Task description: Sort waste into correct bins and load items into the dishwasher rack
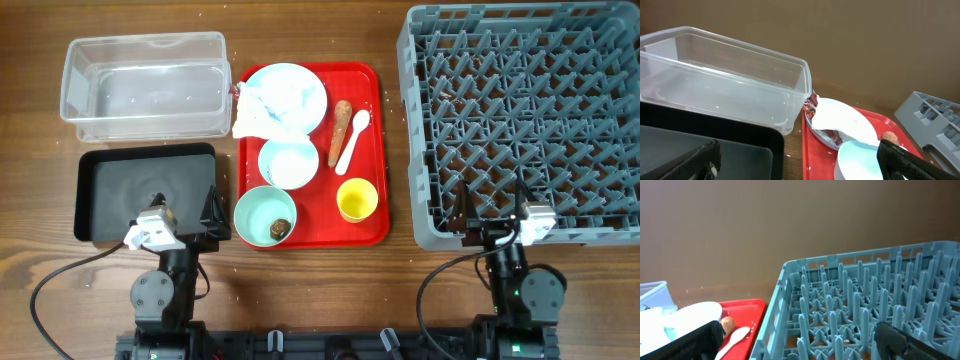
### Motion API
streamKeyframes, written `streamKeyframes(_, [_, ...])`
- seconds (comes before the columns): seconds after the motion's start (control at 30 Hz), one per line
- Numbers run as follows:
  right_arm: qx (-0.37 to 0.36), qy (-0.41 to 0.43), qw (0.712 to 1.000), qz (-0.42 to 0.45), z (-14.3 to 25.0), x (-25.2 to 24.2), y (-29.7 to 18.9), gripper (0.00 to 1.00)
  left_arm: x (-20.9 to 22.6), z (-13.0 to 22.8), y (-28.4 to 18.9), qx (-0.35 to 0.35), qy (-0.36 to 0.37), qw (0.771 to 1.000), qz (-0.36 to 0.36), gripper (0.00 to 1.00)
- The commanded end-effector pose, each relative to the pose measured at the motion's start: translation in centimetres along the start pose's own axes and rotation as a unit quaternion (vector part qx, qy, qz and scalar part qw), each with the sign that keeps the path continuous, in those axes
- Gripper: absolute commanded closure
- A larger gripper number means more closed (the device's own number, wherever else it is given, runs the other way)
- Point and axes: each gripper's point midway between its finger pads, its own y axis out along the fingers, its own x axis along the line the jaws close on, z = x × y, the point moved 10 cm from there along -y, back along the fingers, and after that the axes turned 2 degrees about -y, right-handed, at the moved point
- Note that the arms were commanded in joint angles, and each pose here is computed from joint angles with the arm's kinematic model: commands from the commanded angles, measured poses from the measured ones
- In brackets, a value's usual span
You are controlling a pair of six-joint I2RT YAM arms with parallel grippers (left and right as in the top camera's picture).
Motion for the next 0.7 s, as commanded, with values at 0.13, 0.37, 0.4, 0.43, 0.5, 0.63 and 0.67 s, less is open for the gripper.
streamKeyframes(0.13, [-0.043, -0.052, 0.996, -0.051, -2.5, 1.1, -0.4, 0.0, -0.1, -1.6, -0.4, -0.026, 0.005, 0.999, -0.017, 0.0])
streamKeyframes(0.37, [-0.023, -0.072, 0.996, -0.055, -8.1, 1.6, 1.4, 0.0, -2.3, -7.2, 1.2, 0.06, 0.011, 0.997, -0.05, 0.0])
streamKeyframes(0.4, [-0.007, -0.071, 0.995, -0.068, -9.0, 1.8, 2.4, 0.0, -2.9, -8.6, 2.4, 0.08, 0.011, 0.996, -0.047, 0.0])
streamKeyframes(0.43, [0.006, -0.068, 0.995, -0.075, -9.7, 1.9, 3.3, 0.0, -3.7, -9.9, 3.8, 0.106, 0.012, 0.993, -0.044, 0.0])
streamKeyframes(0.5, [0.028, -0.063, 0.993, -0.092, -11.1, 2.1, 5.0, 0.0, -4.8, -12.0, 6.3, 0.156, 0.025, 0.986, -0.047, 0.0])
streamKeyframes(0.63, [0.093, -0.043, 0.989, -0.111, -12.9, 2.3, 8.3, 0.0, -7.8, -15.8, 12.9, 0.262, 0.034, 0.962, -0.062, 0.0])
streamKeyframes(0.67, [0.121, -0.036, 0.986, -0.11, -13.2, 2.2, 9.2, 0.0, -9.0, -16.3, 15.0, 0.295, 0.04, 0.953, -0.062, 0.0])
